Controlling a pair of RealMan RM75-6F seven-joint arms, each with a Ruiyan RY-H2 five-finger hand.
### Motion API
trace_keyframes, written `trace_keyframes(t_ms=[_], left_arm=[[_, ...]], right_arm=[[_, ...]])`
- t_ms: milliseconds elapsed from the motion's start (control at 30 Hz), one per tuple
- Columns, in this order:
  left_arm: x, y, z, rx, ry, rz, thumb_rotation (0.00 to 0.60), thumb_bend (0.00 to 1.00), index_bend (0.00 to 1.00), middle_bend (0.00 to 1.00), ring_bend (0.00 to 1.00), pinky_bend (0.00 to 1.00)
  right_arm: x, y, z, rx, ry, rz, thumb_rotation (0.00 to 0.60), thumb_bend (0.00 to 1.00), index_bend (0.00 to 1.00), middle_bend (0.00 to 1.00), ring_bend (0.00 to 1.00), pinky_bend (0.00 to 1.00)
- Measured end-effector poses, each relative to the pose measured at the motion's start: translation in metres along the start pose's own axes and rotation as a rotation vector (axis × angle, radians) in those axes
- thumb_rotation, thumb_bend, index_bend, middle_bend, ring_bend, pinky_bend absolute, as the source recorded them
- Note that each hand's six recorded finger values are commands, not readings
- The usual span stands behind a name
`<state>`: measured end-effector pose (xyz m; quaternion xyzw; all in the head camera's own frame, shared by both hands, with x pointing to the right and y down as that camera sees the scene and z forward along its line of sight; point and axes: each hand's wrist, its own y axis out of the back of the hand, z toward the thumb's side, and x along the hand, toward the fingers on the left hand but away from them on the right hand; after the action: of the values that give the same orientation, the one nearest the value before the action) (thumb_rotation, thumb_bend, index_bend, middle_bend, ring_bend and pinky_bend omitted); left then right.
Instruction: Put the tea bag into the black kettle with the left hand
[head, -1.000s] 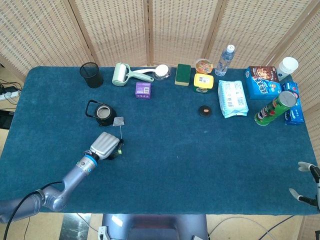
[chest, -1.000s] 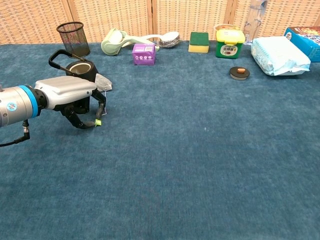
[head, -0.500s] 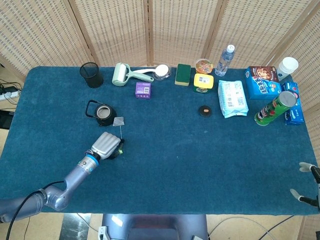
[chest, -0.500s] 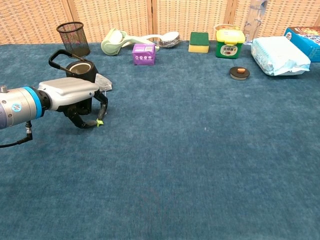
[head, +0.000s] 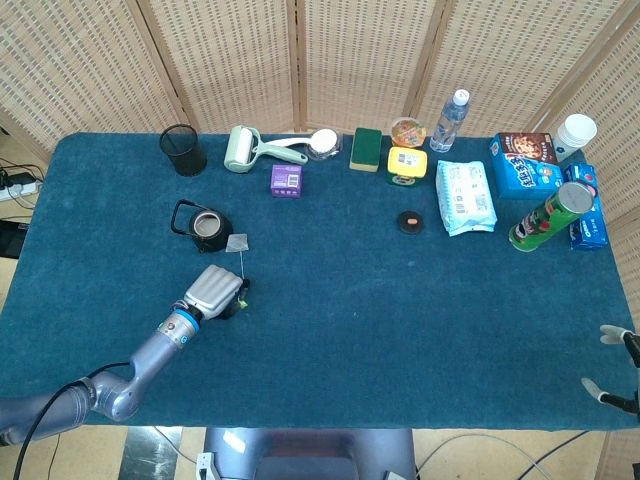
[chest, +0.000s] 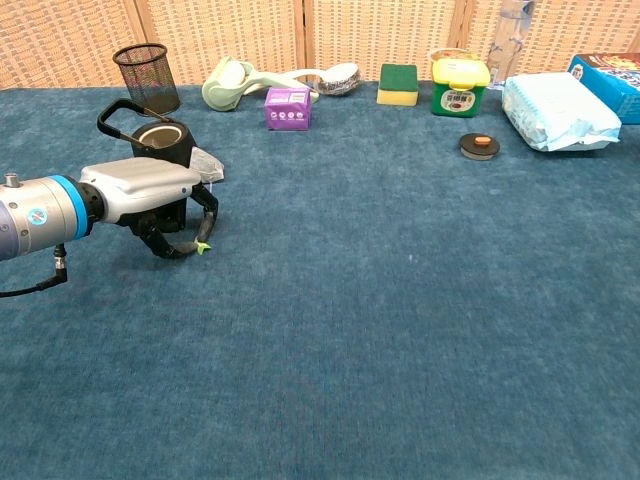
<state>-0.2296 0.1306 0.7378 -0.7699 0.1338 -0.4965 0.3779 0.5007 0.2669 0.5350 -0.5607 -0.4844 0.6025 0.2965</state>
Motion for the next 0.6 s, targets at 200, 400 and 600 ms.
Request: trace_keyframes(t_ms=[200, 400, 600], left_arm=[[-0.0023, -0.0005, 0.0036, 0.0, -0.011, -0.002, 0.6, 0.45, 0.51, 1.0, 0.98, 0.9], [-0.0037, -0.0006, 0.0041, 0.002, -0.012, -0.001, 0.6, 0.45, 0.56, 1.0, 0.98, 0.9], [-0.0041, -0.0011, 0.0037, 0.003, -0.009, 0.0, 0.6, 0.45, 0.58, 1.0, 0.98, 0.9]], right_arm=[[0.0014, -0.0006, -0.0014, -0.001, 0.0, -0.002, 0.6, 0.1, 0.26, 0.37, 0.3, 0.42], [0.0024, -0.0006, -0.0031, -0.003, -0.001, -0.004, 0.6, 0.1, 0.26, 0.37, 0.3, 0.42], [0.0032, 0.0011, -0.0046, -0.003, -0.001, -0.007, 0.6, 0.1, 0.26, 0.37, 0.3, 0.42]])
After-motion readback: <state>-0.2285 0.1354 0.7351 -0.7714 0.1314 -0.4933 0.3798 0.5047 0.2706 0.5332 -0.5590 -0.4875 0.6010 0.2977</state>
